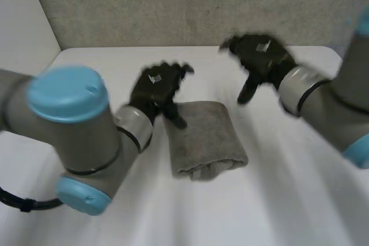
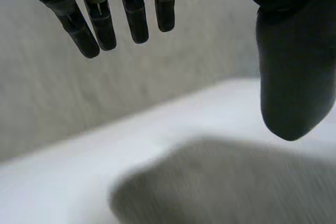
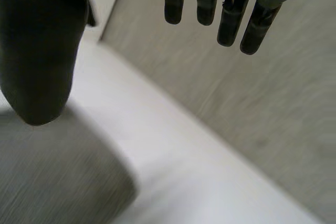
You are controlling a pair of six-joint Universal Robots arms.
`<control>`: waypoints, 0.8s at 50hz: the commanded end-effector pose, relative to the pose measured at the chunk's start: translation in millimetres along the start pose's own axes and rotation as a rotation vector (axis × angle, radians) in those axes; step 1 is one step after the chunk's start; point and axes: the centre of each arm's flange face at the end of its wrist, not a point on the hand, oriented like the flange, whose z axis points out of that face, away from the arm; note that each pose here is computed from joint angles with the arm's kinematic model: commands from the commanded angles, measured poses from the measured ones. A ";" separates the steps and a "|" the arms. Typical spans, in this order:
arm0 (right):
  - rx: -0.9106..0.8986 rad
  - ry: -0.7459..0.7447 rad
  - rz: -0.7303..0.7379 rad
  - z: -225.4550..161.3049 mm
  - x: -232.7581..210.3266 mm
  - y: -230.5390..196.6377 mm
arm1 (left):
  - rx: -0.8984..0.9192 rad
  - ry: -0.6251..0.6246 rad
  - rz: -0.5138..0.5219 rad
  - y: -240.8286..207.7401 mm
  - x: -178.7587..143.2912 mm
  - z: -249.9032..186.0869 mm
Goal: Fold the towel.
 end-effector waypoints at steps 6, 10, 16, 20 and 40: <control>0.165 0.363 0.104 -39.3 54.0 -66.2 | 0.213 -0.205 -0.002 -112.1 -45.4 -35.8; 0.148 0.379 0.109 -38.8 55.3 -63.9 | 0.121 -0.282 -0.002 -115.3 -59.0 -44.0; 0.112 0.372 0.120 -35.0 54.5 -57.9 | -0.012 -0.342 0.002 -103.1 -65.7 -49.9; 0.080 0.358 0.126 -30.2 51.5 -50.6 | -0.013 -0.340 -0.006 -105.2 -66.1 -50.2; 0.018 0.326 0.122 -20.4 45.3 -32.1 | 0.016 -0.337 -0.010 -108.1 -65.1 -52.8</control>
